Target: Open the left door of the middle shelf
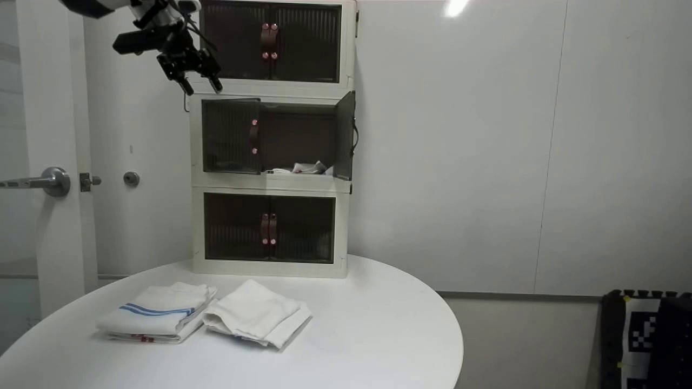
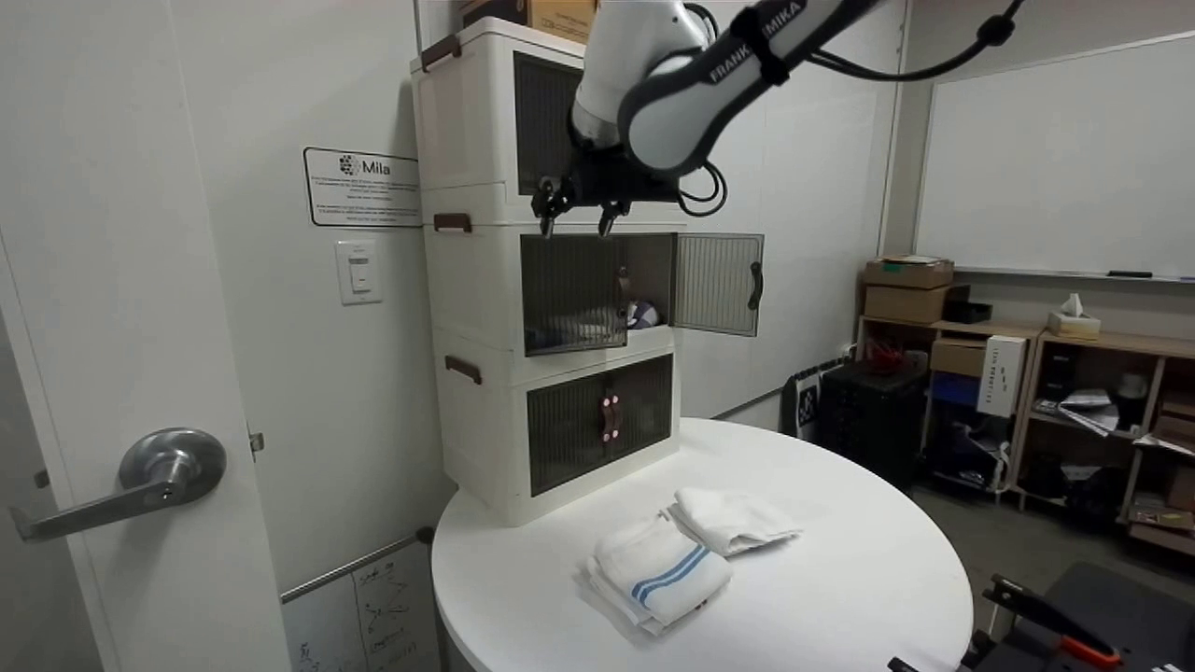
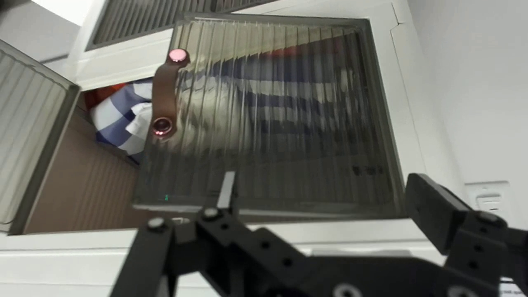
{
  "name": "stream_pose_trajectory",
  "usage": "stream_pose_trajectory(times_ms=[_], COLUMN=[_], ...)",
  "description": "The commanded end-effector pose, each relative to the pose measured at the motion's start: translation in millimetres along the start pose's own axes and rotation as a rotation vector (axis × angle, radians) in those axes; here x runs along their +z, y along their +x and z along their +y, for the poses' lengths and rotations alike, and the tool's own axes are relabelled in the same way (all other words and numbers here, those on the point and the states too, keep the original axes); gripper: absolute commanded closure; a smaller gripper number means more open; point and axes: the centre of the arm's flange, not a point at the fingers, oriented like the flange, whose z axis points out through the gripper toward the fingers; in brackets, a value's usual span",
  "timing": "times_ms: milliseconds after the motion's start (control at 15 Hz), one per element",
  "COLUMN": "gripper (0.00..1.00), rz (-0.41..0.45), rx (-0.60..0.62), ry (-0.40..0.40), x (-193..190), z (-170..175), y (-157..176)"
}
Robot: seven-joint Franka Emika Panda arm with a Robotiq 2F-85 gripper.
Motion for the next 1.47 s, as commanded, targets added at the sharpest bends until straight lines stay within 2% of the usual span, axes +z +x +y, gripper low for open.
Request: stream_pose_trajectory(times_ms=[0,133,200,267,600,800,1000,1200,1400], gripper=[0.00,0.00,0.00,0.00,0.00,0.00,0.00,0.00,0.00], rz=[-0.016,-0.020,0.017,-0.014,-0.006,-0.067,-0.171,-0.268,-0.347], rx=[0.021,0.041,0.045,0.037,0.037,0.001,-0.117,-0.251,-0.403], ry=[-0.011,-0.019,-0.071,-0.032,-0.059,-0.008,0.079,0.095,0.015], x=[-9,-18,-14,-15,-8,-13,-16,-20,-25], z=[2,4,3,5,6,21,28,23,32], y=[14,26,1,23,10,21,33,43,66])
